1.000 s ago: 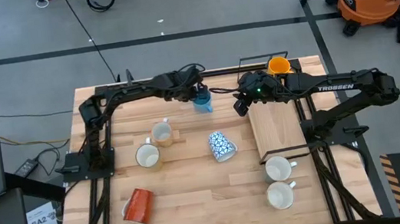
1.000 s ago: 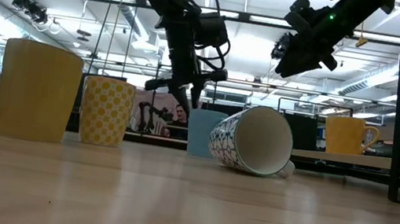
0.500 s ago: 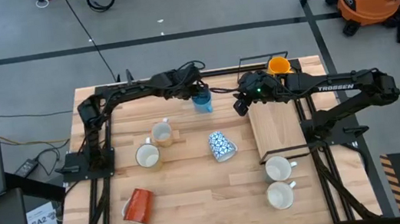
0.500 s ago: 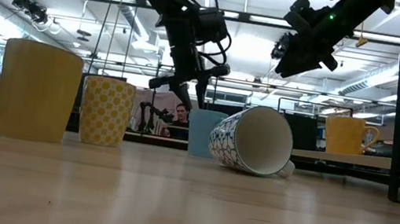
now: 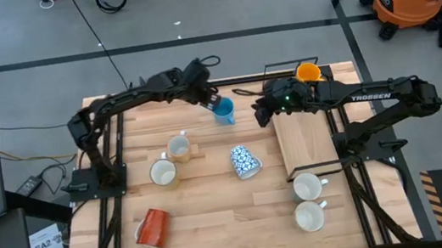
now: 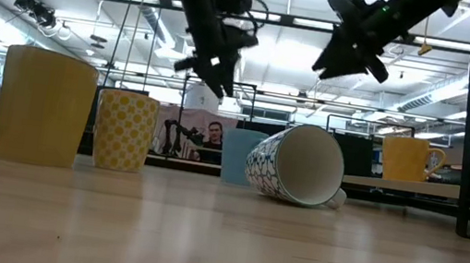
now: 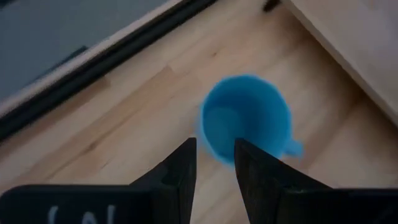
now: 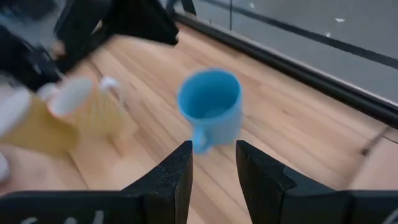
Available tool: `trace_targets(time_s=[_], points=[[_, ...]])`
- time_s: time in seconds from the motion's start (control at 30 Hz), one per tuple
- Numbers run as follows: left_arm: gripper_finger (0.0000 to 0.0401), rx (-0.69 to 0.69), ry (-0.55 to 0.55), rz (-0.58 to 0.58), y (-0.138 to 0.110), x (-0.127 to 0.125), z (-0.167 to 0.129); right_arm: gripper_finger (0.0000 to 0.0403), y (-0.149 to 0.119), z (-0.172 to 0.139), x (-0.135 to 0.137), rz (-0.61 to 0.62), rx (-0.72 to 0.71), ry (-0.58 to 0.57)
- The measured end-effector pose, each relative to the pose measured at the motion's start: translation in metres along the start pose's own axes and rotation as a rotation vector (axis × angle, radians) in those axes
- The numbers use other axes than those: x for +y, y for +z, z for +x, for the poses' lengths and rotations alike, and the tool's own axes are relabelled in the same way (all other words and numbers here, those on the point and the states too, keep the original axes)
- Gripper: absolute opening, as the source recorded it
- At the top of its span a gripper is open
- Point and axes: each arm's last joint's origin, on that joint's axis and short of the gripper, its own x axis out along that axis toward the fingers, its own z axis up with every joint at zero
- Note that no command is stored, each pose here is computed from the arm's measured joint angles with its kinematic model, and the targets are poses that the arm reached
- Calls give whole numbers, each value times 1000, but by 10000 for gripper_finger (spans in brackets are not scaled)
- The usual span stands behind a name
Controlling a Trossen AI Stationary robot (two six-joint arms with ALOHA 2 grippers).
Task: Place coffee mugs
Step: Put the blue mug on the shelf
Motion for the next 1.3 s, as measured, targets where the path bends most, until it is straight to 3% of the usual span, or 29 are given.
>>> trace_targets(time_s=[0.27,0.5,0.9,1.3], points=[[114,-10,-33,209,-10,-4,-60,128,17,-2,9,110,-173,104],[114,-65,-60,234,-13,-4,-93,127,18,21,15,175,-179,46],[114,-38,-52,239,-15,-3,-93,127,21,91,14,140,-111,-147],[114,-8,-41,243,-18,-2,-93,127,-5,133,3,161,0,-235]])
